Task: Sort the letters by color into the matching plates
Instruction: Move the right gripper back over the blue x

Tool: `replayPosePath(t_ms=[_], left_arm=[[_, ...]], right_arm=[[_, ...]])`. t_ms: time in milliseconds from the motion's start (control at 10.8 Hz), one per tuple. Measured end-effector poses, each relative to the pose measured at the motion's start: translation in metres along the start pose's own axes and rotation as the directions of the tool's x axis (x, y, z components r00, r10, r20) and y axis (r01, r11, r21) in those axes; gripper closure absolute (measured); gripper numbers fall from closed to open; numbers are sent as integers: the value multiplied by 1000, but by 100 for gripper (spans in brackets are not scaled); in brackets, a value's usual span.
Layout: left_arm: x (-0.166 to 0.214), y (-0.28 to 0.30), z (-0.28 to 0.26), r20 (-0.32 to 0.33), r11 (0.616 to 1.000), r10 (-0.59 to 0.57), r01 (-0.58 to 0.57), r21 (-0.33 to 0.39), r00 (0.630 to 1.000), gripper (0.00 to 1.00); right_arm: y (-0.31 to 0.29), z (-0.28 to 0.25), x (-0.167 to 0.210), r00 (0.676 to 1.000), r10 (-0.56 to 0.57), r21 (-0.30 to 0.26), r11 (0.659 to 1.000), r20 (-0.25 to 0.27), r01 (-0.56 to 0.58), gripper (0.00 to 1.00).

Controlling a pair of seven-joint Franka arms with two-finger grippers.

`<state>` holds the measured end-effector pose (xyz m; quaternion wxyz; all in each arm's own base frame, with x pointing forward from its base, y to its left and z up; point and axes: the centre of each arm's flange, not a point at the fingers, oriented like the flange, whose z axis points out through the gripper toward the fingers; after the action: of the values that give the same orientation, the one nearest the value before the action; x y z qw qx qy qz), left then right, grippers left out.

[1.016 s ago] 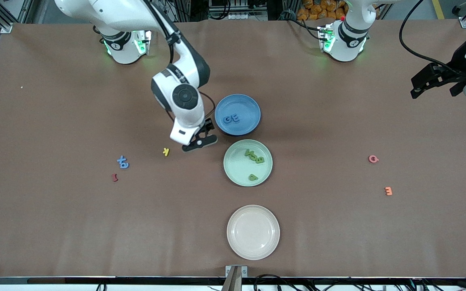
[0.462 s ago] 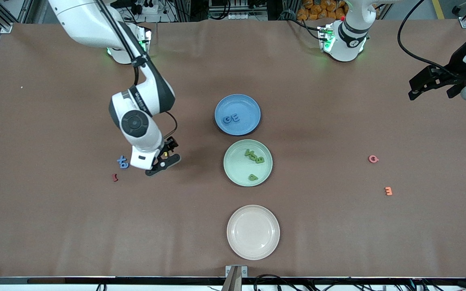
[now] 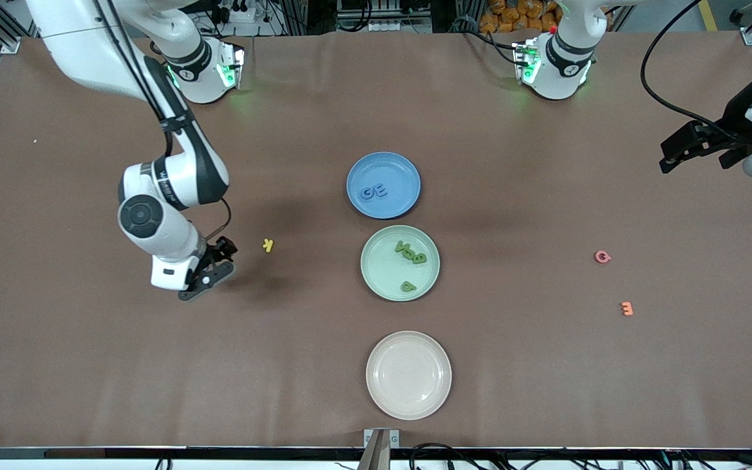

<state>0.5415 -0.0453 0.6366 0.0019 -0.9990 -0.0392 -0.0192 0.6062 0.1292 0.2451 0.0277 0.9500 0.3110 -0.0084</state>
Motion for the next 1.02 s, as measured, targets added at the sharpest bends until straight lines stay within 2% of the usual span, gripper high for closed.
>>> replayPosePath(t_ms=[185,554,1016], left_arm=[[1,-4,0,-1,1000,-8,8,0,1000,0],[1,-4,1,-4,1000,-7,7,0,1000,0],[6,-5,9,1,1000,-9,9,-1,1000,0]], right_arm=[[23,15,-26,999,-36,12,999,-1,36,0],[42,53,-73,996,-77,1,997,-37,78,0],[26,70,-85,994,-90,-2,996,-60,90,0]])
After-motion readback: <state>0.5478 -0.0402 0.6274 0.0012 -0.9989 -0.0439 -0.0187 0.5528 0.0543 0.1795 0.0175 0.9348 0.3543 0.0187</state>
